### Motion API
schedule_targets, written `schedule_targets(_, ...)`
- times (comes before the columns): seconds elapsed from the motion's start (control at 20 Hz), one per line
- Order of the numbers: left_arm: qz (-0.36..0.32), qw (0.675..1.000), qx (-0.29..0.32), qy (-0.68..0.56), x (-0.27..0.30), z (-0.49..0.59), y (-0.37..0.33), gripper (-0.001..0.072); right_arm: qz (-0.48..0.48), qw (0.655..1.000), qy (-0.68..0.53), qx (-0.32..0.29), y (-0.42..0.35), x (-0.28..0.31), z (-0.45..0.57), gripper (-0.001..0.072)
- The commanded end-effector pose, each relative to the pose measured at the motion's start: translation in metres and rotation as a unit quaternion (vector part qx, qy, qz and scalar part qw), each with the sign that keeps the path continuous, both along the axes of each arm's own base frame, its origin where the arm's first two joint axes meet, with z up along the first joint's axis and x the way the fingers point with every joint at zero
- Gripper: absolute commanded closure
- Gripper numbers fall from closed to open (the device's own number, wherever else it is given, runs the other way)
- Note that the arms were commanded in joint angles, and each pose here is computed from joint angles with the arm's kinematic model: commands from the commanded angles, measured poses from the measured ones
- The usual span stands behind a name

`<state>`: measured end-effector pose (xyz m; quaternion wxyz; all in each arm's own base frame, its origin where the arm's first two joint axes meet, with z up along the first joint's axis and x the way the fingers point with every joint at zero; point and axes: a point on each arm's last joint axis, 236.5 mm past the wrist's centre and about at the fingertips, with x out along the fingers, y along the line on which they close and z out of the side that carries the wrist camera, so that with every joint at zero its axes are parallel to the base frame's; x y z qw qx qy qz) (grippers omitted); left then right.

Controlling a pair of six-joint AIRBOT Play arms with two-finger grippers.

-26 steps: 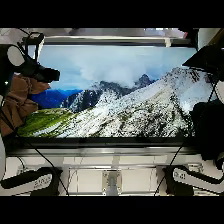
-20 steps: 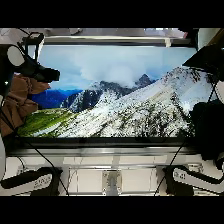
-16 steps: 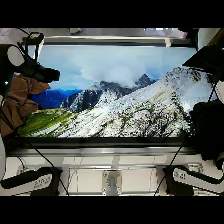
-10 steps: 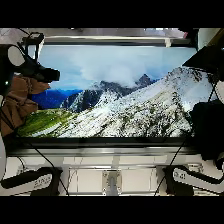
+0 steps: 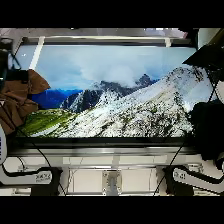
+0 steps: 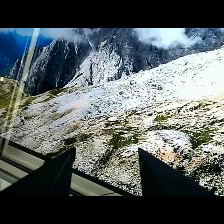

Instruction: Fold the clothes and pants, and hang the long-sleeved shirts on hangers.

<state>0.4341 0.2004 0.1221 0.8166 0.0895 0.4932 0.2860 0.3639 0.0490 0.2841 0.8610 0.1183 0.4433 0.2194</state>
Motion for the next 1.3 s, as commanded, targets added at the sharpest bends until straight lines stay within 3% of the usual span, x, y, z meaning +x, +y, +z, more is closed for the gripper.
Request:
schedule_targets(0.0,0.157,0.984,-0.008,-0.083,-0.026,-0.009,0.104,-0.0012,-0.01,1.0,-0.017,-0.01,-0.006,0.008,0.002,0.027)
schedule_targets(0.4,0.229,0.952,-0.032,-0.199,-0.033,-0.024,0.191,-0.0011,-0.019,0.999,-0.027,-0.01,-0.008,0.014,0.004,0.027)
schedule_targets(0.9,0.205,0.953,-0.045,-0.218,-0.001,-0.069,0.207,0.0,-0.035,0.999,-0.016,0.002,-0.008,0.014,0.004,0.0269)
schedule_targets(0.95,0.199,0.953,-0.043,-0.225,0.003,-0.069,0.207,0.0188,-0.035,0.999,-0.016,0.002,-0.008,0.014,0.004,0.0269)
schedule_targets(1.0,0.198,0.954,-0.041,-0.222,0.003,-0.069,0.208,0.0676,-0.036,0.999,-0.017,0.002,-0.008,0.014,0.004,0.027)
schedule_targets(1.25,0.193,0.953,-0.037,-0.231,-0.001,-0.025,0.184,0.0697,-0.045,0.999,-0.027,-0.001,-0.012,0.019,0.007,0.0269)
